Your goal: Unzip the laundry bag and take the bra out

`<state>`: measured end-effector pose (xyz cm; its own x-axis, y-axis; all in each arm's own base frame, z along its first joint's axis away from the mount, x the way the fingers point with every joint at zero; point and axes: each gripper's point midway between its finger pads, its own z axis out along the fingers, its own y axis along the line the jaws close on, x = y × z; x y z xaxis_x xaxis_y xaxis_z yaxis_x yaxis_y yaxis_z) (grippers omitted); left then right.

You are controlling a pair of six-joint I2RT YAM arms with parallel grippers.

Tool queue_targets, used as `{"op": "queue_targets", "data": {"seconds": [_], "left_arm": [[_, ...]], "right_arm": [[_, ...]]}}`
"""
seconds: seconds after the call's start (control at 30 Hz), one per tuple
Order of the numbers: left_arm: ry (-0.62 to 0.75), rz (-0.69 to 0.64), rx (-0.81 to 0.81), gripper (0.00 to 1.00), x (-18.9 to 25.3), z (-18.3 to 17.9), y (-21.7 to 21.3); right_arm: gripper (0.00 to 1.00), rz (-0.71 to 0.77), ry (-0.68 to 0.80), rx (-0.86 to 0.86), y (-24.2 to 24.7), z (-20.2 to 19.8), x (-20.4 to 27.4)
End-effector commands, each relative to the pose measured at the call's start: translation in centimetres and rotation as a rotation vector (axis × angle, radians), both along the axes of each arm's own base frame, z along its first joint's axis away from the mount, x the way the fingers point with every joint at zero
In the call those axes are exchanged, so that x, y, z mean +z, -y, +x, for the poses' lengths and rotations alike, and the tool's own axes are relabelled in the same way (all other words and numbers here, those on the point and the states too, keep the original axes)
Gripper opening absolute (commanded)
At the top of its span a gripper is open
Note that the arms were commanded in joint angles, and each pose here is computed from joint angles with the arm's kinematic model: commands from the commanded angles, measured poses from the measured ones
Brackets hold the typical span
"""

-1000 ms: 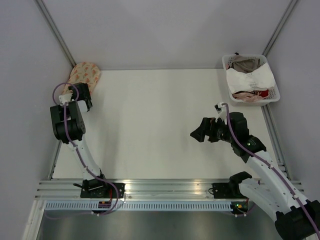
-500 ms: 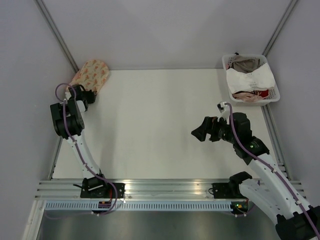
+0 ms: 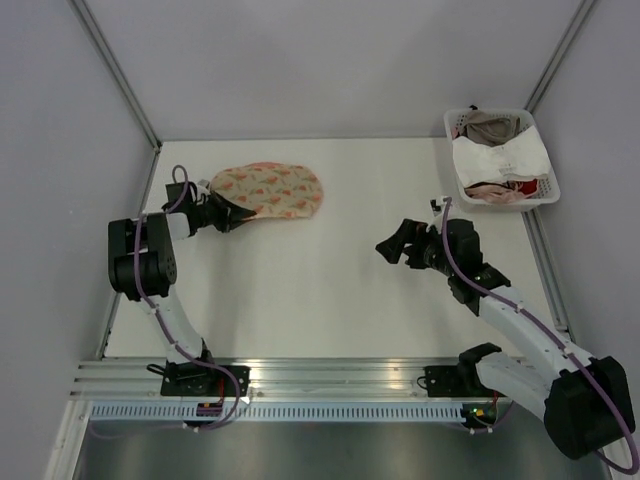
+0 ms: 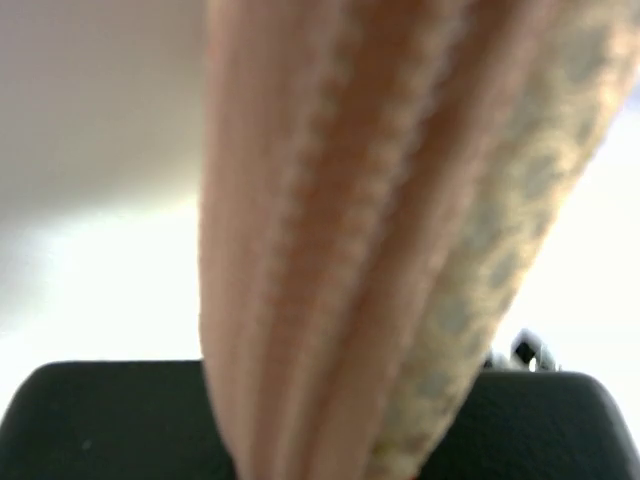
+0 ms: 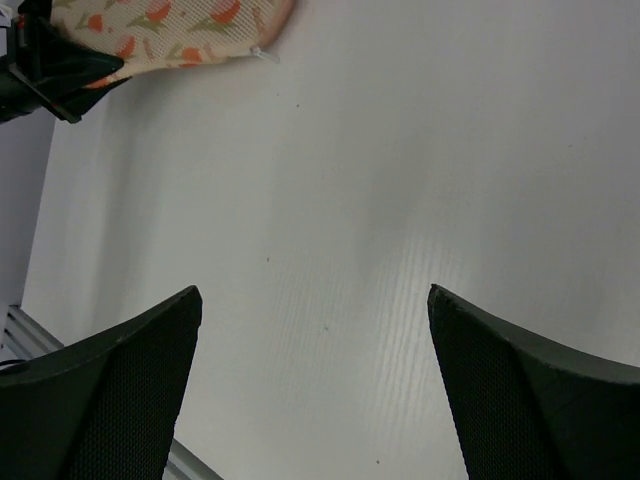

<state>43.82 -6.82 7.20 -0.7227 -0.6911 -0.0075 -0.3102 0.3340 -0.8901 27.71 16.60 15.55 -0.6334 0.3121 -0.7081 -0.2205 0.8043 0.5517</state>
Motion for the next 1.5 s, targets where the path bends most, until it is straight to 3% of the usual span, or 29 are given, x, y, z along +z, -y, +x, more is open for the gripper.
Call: {"op": "queue_targets", "data": {"seconds": [0.0,0.2,0.3,0.4,0.57,0.67,0.8,1.17,1.27,1.3,1.37,1.4,1.47], "left_arm": [[0.125,-0.056,-0.335,0.02,2.9,-5.1,5.8],[0.064,0.044,-0.624,0.02,0.6,-11.0,14.3],[0.058,0.092,-0.615,0.02,-0.3,-11.8,15.5],[0.043,0.082,-0.604,0.02,-0.9,-13.4,15.9],[0.032,0.124,-0.556,0.02,-1.5,-13.5,15.4],[0.022,0.141,-0.51,0.02,-2.1,-13.1,15.1],[0.003,0.129,-0.477,0.02,-3.0,-13.4,15.0],[0.026,0.081,-0.522,0.02,-2.8,-15.0,15.5],[0.033,0.068,-0.54,0.02,-2.5,-15.5,15.8],[0.039,0.067,-0.542,0.02,-2.3,-15.5,15.9],[0.073,0.054,-0.547,0.02,-1.0,-15.5,16.3],[0.082,0.047,-0.538,0.09,-0.6,-15.5,16.4],[0.117,0.051,-0.523,0.31,0.7,-15.3,16.3]], "right_arm": [[0.98,0.201,0.072,0.063,-2.8,1.2,1.6],[0.98,0.386,0.005,0.104,-4.9,1.7,-1.0],[0.98,0.399,-0.028,0.089,-4.9,1.7,-2.6],[0.98,0.334,-0.067,0.049,-4.2,1.6,-4.6],[0.98,0.063,-0.187,-0.118,-0.6,0.9,-8.7],[0.98,-0.047,-0.191,-0.186,1.0,0.1,-8.6],[0.96,-0.075,-0.216,-0.186,1.4,-0.5,-9.3],[0.9,0.129,-0.224,-0.108,-3.5,1.4,-12.6],[0.75,0.192,-0.222,-0.078,-5.5,2.3,-12.5],[0.52,0.197,-0.235,-0.072,-6.0,2.3,-12.9],[0.23,0.2,-0.222,-0.049,-7.3,2.2,-12.6],[0.01,0.187,-0.229,-0.041,-7.7,1.9,-12.9],[0.0,0.176,-0.227,-0.048,-7.6,1.7,-13.0]]}}
